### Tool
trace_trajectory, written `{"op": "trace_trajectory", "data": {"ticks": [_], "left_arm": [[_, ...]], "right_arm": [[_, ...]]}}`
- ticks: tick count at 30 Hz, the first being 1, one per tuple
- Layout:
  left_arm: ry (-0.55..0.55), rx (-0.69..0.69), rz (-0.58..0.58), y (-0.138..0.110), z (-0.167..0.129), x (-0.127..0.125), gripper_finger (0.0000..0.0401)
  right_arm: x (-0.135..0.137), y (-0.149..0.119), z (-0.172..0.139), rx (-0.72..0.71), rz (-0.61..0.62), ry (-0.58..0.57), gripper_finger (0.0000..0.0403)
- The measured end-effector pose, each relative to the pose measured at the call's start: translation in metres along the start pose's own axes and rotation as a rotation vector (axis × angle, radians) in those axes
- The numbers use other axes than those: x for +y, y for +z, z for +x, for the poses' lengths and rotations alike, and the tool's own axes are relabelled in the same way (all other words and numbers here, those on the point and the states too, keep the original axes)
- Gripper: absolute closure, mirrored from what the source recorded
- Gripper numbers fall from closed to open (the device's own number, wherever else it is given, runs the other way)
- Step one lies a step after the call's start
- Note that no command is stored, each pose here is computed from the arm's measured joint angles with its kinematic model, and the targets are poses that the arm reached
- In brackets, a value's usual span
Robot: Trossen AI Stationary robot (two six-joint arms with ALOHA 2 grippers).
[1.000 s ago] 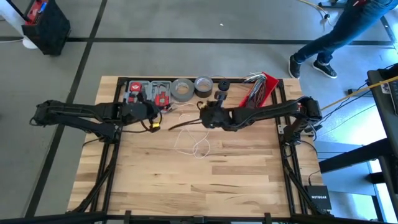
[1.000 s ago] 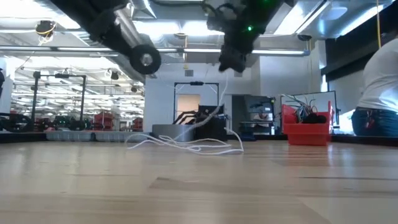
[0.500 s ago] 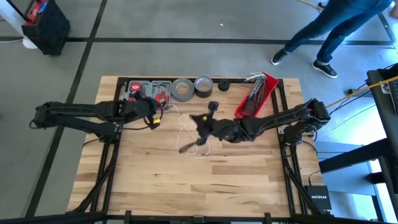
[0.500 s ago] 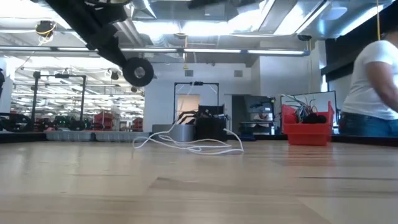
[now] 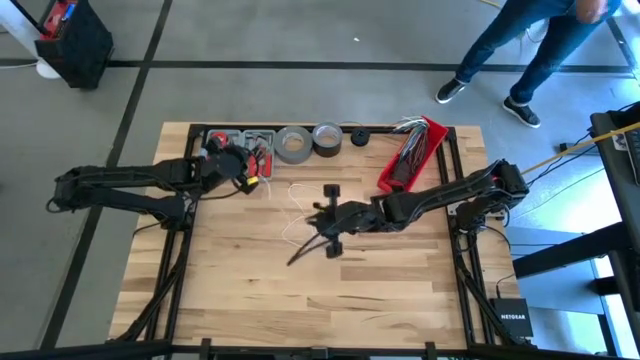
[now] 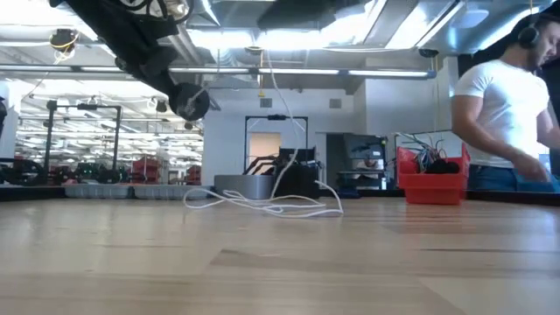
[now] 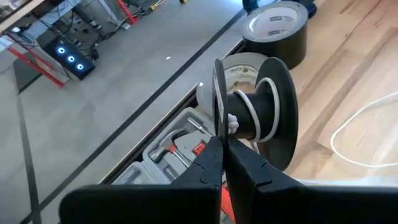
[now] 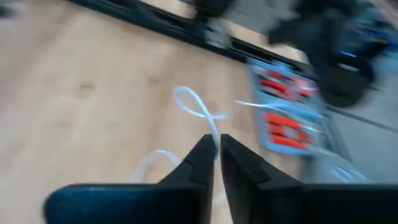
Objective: Coil cords
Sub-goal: Uncoil the white wire from the black spool
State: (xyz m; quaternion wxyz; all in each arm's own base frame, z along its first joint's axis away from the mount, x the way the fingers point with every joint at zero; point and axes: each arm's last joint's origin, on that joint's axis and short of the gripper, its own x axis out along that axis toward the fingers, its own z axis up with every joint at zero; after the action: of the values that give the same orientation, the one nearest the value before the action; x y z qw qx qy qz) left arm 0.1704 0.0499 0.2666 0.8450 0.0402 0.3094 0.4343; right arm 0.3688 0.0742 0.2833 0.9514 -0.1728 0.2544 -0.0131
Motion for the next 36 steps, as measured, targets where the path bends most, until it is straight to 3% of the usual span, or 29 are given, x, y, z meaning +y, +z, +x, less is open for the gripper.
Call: {"op": "trace_trajectory", "data": {"ticks": [8, 12, 16, 18, 22, 25, 30, 36], "left_arm": [[-0.023, -0.009, 0.019, 0.0, -0.003, -0.004, 0.04], [-0.028, -0.011, 0.029, 0.0, -0.004, -0.005, 0.04], [-0.027, -0.011, 0.043, 0.0, -0.004, -0.005, 0.04], [-0.027, -0.011, 0.046, 0.0, -0.004, -0.005, 0.04], [-0.027, -0.01, 0.049, 0.0, -0.004, -0.005, 0.04], [-0.03, -0.01, 0.049, 0.0, -0.004, -0.005, 0.04], [-0.047, -0.008, 0.052, 0.0, -0.004, -0.005, 0.04], [-0.046, -0.009, 0.051, 0.0, -0.004, -0.005, 0.04]], "right_arm": [[-0.013, -0.013, 0.001, 0.164, 0.019, -0.365, 0.0281], [-0.013, -0.018, -0.002, 0.23, -0.022, -0.417, 0.0246], [-0.013, -0.017, -0.001, 0.226, -0.088, -0.378, 0.0234], [-0.016, -0.01, 0.002, 0.134, -0.039, -0.307, 0.0233], [-0.009, -0.005, 0.006, 0.015, 0.018, 0.059, 0.0233], [0.0, -0.013, 0.004, 0.074, 0.017, 0.251, 0.0233], [-0.007, -0.015, -0.013, 0.148, 0.054, 0.217, 0.0233], [-0.018, 0.007, -0.021, -0.037, 0.034, 0.039, 0.0233]]}}
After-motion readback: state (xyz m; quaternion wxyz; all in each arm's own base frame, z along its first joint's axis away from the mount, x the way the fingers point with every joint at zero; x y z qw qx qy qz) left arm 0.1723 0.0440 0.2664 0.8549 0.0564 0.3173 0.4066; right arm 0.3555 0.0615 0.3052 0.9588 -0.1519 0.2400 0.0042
